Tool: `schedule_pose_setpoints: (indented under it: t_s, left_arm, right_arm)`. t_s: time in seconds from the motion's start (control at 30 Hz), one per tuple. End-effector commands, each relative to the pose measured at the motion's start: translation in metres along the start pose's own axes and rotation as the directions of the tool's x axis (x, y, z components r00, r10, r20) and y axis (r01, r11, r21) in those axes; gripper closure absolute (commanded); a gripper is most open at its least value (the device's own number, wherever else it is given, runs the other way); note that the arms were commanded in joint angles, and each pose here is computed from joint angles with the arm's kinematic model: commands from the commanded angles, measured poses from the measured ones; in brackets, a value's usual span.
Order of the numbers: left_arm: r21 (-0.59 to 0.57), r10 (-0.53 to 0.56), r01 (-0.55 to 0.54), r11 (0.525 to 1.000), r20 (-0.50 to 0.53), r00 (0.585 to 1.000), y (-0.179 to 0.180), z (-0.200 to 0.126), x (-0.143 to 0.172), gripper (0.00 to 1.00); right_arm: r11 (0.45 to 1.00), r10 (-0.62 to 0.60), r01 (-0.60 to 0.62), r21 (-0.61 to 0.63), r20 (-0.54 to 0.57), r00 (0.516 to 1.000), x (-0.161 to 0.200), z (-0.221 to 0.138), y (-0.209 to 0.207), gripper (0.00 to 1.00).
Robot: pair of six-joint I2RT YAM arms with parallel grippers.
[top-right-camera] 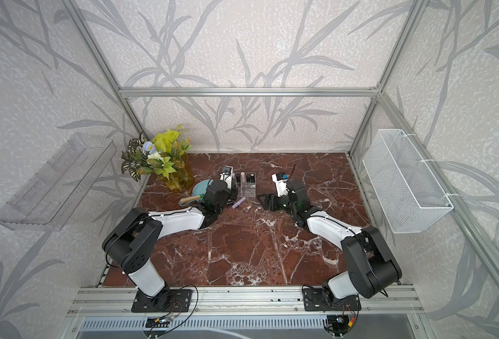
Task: Arrange the lipsticks in the organizer
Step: Place the lipstick in the storage box.
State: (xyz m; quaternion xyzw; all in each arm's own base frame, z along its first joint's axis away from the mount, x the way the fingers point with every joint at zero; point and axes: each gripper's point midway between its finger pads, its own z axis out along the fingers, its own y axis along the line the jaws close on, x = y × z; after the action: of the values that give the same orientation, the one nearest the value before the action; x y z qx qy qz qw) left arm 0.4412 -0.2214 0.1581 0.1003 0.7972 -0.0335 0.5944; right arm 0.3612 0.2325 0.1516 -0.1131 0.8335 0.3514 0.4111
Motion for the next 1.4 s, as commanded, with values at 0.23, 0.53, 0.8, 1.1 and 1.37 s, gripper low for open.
schedule_pose_setpoints:
  t_s: [0.23,0.53,0.8,1.1,1.37]
  left_arm:
    - [-0.015,-0.022,0.022,1.0,0.003,1.0,0.001,0.023,-0.005,1.0]
    - [-0.021,-0.048,0.048,0.999,-0.017,0.999,0.007,0.033,0.002,0.99]
    - [-0.034,-0.056,0.055,0.998,-0.039,0.998,0.012,0.045,0.009,0.99]
    - [-0.039,-0.059,0.056,0.998,-0.06,0.996,0.014,0.052,0.015,0.99]
    - [-0.024,-0.051,0.049,0.999,-0.083,0.995,0.01,0.058,0.02,0.99]
  right_arm:
    - [0.987,-0.058,0.047,0.156,0.066,0.996,0.002,0.004,-0.036,0.25]
    - [0.985,-0.056,0.045,0.167,0.059,0.997,0.005,0.006,-0.04,0.24]
    - [0.984,-0.055,0.044,0.174,0.06,0.997,0.007,0.002,-0.041,0.24]
    - [0.985,-0.052,0.041,0.169,0.06,0.997,0.008,0.002,-0.04,0.24]
    - [0.984,-0.052,0.04,0.172,0.062,0.997,0.008,0.001,-0.041,0.24]
